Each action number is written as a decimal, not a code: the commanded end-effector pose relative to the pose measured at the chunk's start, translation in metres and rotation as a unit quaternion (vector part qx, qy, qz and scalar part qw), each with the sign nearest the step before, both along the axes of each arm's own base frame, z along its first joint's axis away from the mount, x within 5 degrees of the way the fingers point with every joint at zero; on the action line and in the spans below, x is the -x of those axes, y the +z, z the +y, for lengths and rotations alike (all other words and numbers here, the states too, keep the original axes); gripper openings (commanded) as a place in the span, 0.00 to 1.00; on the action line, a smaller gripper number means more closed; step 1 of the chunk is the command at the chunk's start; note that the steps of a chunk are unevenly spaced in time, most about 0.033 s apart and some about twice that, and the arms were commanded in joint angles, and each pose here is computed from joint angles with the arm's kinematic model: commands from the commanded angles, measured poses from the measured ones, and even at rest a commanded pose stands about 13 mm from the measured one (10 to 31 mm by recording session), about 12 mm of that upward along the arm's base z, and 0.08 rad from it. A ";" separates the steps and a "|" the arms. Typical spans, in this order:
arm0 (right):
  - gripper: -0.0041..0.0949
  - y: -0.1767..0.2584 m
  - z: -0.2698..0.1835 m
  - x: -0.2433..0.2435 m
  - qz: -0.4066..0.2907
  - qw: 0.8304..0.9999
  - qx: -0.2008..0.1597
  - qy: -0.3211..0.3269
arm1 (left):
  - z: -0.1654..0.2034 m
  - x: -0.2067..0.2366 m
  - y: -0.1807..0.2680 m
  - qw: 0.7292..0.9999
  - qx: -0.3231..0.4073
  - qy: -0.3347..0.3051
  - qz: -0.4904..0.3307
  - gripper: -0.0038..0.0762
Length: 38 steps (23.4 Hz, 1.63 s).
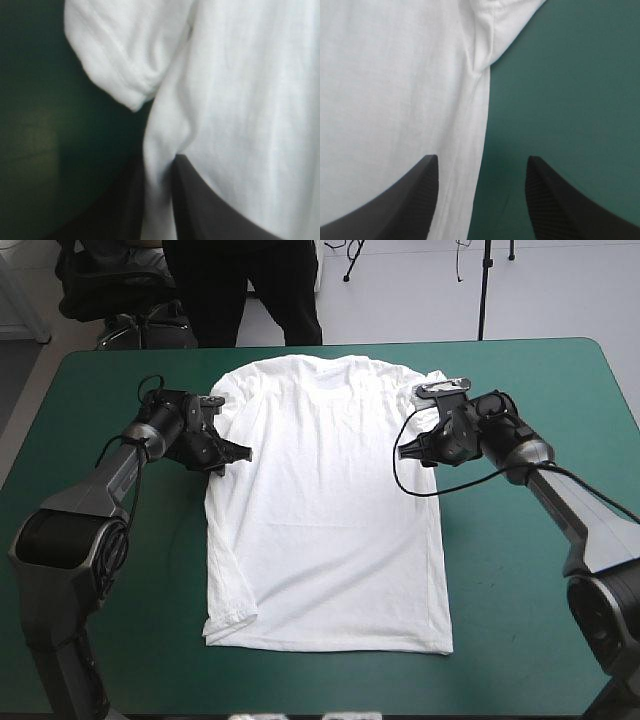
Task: Fold the cloth
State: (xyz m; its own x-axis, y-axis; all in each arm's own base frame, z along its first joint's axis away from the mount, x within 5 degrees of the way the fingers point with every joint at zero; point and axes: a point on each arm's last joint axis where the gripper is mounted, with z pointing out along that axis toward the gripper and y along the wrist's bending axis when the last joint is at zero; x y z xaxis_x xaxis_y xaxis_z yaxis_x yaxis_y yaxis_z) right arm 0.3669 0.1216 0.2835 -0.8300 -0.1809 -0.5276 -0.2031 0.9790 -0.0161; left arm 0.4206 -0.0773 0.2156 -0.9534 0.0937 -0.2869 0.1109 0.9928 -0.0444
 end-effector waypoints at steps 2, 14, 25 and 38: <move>0.54 0.020 0.003 -0.020 -0.028 1.000 -0.007 -0.002 | -0.002 0.001 0.020 1.000 0.014 -0.001 -0.026 0.04; 0.55 -0.023 0.000 -0.055 0.019 0.999 -0.038 -0.012 | -0.002 0.001 0.020 1.000 0.013 -0.006 -0.026 0.04; 0.22 -0.063 0.013 -0.059 0.089 0.993 -0.073 0.017 | -0.002 0.000 0.020 0.999 0.013 -0.011 -0.033 0.04; 0.02 0.041 0.003 -0.045 -0.014 0.998 -0.059 0.035 | 0.003 0.027 0.093 0.993 0.021 -0.022 -0.112 0.04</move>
State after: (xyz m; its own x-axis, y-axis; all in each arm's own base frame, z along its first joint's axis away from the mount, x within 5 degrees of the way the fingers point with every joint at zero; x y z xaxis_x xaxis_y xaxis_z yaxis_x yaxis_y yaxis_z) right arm 0.4269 0.1299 0.2493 -0.8932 -0.1905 -0.4074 -0.2525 0.9620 0.1040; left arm 0.4107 -0.0767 0.2488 -0.9265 0.1311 -0.3527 0.1573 0.9864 -0.0465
